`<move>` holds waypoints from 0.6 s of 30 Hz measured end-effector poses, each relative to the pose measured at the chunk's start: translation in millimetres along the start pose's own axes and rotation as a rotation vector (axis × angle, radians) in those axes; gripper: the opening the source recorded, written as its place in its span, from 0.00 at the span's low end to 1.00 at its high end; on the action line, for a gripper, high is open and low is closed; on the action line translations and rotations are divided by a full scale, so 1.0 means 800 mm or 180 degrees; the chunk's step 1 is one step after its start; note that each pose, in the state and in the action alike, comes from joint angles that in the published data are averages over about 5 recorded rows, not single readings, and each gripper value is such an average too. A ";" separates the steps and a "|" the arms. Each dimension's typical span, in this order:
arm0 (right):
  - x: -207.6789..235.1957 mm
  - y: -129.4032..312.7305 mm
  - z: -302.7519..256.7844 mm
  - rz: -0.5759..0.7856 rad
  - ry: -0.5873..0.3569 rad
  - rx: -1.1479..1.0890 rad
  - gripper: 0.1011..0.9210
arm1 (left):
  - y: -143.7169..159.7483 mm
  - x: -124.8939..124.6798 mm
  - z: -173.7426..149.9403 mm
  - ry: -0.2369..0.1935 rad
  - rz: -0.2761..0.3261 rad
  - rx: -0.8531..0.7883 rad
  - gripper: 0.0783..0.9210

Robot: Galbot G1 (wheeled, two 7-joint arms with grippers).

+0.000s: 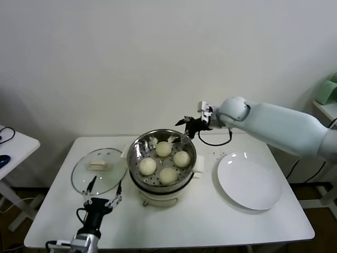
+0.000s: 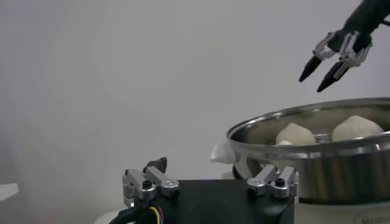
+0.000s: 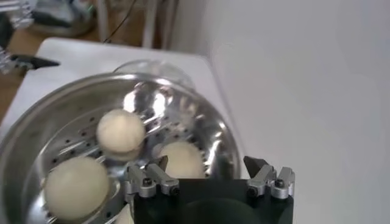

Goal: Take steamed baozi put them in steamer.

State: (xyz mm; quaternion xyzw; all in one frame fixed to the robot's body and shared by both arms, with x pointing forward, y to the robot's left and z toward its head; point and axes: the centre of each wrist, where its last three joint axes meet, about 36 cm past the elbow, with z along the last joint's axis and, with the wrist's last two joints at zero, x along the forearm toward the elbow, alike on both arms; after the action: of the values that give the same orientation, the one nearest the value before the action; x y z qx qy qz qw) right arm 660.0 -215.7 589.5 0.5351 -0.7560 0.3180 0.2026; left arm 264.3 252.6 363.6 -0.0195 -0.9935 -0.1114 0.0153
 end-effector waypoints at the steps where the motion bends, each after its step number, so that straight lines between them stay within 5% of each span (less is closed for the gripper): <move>1: 0.003 0.004 0.008 0.0078 -0.0075 -0.0026 0.88 | 0.000 0.000 0.000 -0.0009 -0.0008 -0.0001 0.88; 18: 0.033 0.114 0.135 0.1509 -0.1336 -0.0540 0.88 | -0.007 0.002 -0.003 -0.0056 -0.0146 -0.0028 0.88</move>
State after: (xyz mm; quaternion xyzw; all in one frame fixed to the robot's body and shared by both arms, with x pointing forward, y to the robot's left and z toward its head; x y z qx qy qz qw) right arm 569.3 -288.6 504.9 0.3793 -0.9086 0.1749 0.0065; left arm 262.6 246.3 364.8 0.0022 -0.9932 -0.1159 0.0038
